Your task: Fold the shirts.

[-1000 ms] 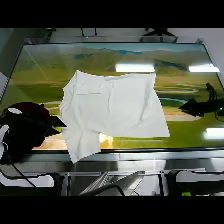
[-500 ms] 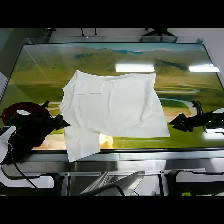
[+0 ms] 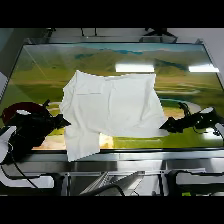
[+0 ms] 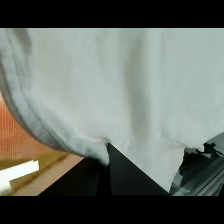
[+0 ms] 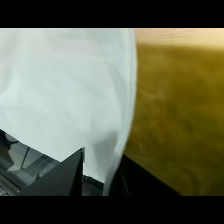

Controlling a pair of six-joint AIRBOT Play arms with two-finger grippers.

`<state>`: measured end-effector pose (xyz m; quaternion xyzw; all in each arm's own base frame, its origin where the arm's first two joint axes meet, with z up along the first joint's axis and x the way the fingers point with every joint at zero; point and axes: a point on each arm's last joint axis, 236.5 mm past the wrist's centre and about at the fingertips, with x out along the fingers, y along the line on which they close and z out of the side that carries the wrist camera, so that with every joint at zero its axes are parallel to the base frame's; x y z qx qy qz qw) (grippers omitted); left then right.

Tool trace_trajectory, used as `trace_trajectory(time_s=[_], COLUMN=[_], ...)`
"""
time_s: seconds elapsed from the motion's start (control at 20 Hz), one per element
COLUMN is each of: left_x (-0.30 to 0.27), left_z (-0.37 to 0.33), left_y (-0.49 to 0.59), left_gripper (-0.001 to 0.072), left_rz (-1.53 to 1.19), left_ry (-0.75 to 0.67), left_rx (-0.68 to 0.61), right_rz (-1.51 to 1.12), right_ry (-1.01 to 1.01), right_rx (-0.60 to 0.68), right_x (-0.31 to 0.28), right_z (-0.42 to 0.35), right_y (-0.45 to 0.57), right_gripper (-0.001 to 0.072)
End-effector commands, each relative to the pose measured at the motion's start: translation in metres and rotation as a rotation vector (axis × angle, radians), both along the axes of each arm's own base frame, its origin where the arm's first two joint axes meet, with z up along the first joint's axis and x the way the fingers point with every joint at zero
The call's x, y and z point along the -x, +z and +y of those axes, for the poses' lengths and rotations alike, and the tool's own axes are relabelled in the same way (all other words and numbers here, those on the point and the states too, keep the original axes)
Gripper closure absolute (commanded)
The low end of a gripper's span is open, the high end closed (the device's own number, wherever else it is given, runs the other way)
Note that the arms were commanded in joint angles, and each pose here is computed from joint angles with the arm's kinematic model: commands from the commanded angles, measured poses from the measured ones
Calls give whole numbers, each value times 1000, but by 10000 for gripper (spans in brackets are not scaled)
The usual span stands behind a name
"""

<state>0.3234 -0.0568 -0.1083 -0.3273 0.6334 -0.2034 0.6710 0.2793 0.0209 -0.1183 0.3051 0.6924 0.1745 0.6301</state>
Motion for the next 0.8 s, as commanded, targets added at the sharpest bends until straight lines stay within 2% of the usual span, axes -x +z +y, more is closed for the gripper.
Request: trace_trajectory(time_s=[0.0,0.15,0.25,0.35,0.55,0.65,0.75], left_x=[1,0,-10,-40,-76,-61,-31], left_z=[-1,-5,-7,-11,-12,-13,-20], left_y=[1,13,46,111,304,401,480], left_gripper=[695,695,695,695,695,696,695], left_rz=[2,-2,-57,-224,-724,-951,-1169], left_ry=[-4,-34,-83,-94,-71,-72,-101], left_rx=[8,34,64,94,112,46,-64], right_rz=[-11,-64,-164,-337,-914,-1229,-1496], right_ry=[36,33,30,21,-55,-119,-174], right_rx=[-1,-1,9,42,145,252,364], right_x=[0,-13,-35,-68,-127,-121,-88], right_z=[6,5,2,-4,-12,-14,-11], right_y=[1,19,50,105,305,421,520], right_gripper=[583,695,695,695,695,695,695])
